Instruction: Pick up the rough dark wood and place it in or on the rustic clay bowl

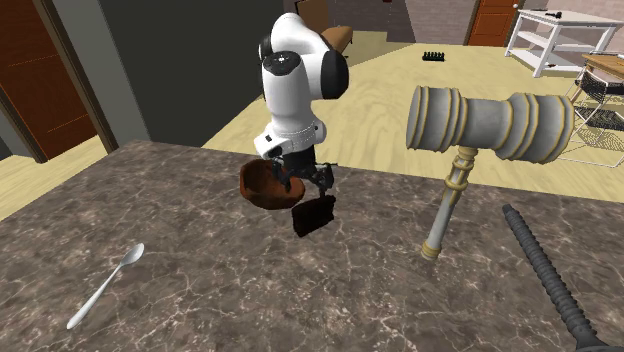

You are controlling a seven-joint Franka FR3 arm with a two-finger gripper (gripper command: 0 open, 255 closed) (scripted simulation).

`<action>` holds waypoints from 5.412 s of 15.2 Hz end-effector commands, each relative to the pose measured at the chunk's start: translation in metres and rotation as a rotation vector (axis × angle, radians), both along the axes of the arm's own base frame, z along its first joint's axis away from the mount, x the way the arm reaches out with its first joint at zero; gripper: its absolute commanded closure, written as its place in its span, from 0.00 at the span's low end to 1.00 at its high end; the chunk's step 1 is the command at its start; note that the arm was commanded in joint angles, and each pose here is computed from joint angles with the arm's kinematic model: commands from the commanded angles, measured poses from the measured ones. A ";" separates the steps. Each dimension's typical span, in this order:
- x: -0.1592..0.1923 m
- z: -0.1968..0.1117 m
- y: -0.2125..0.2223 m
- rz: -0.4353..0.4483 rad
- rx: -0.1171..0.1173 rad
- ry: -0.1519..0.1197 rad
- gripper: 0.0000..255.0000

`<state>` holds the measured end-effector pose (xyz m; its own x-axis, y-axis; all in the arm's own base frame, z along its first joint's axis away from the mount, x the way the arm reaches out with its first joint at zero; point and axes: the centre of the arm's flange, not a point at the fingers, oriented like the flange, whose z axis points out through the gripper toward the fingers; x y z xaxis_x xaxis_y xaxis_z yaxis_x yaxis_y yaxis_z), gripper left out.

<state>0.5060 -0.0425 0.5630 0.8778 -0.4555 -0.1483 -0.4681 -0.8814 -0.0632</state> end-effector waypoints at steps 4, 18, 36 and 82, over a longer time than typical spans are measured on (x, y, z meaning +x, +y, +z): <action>0.054 0.005 -0.025 -0.117 -0.023 -0.015 0.00; 0.056 -0.034 -0.023 -0.128 -0.025 -0.016 0.00; 0.015 0.008 -0.022 0.037 -0.025 -0.151 0.00; 0.017 0.084 -0.018 0.037 -0.025 -0.151 1.00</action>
